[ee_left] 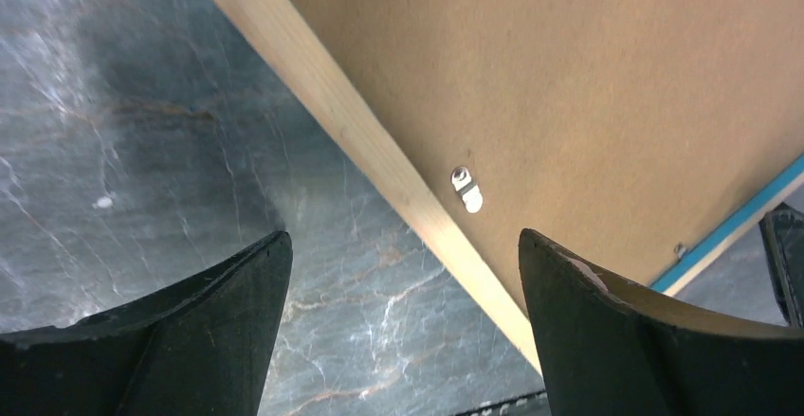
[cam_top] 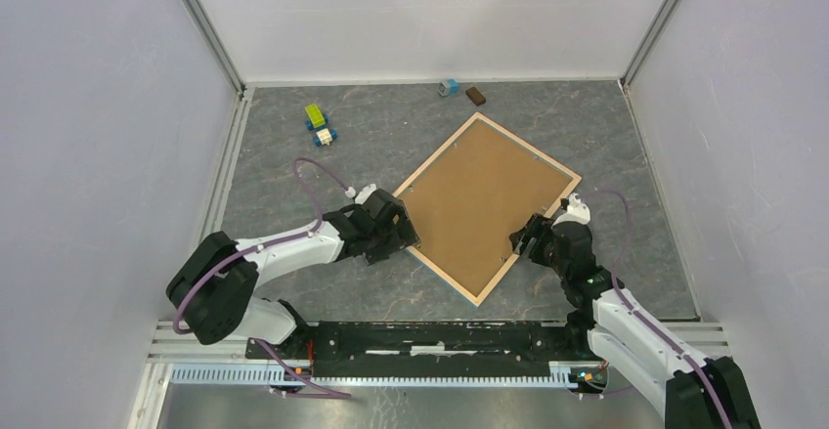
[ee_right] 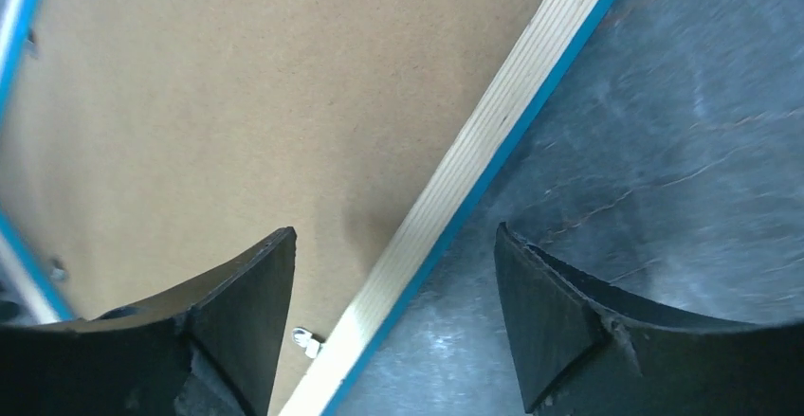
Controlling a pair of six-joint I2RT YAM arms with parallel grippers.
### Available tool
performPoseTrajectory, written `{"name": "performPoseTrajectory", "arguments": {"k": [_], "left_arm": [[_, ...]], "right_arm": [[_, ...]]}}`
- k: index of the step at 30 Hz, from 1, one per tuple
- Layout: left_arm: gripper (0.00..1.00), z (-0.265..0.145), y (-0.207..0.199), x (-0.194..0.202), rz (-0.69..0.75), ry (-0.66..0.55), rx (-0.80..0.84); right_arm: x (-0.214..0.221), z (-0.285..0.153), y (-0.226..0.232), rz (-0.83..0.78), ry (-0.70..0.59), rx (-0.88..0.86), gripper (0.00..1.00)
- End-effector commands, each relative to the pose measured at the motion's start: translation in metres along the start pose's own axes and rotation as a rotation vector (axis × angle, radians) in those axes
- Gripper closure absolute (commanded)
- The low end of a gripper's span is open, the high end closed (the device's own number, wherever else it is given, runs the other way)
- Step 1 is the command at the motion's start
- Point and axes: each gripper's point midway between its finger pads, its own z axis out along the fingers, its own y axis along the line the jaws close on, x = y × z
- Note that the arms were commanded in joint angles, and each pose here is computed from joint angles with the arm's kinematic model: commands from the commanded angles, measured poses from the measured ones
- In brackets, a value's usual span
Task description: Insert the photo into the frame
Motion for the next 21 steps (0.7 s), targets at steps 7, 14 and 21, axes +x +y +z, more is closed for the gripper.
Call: {"name": "performPoseTrajectory", "arguments": {"k": [7, 14, 21], "left_arm": [[0.01, 0.007, -0.011, -0.009, 0.038, -0.060, 0.123], [0.00, 0.014, 0.001, -0.006, 0.056, -0.089, 0.121], [0.00, 0.012, 0.017, -0.003, 0.062, -0.146, 0.122]], "right_arm": [[-0.115, 0.000, 0.003, -0.472, -0.229, 0.216, 0.02], [-0.169, 0.085, 0.081, -0.438, -0.176, -0.008, 0.02], [-0.214, 0.160, 0.084, -0.458, -0.170, 0.037, 0.02]]}}
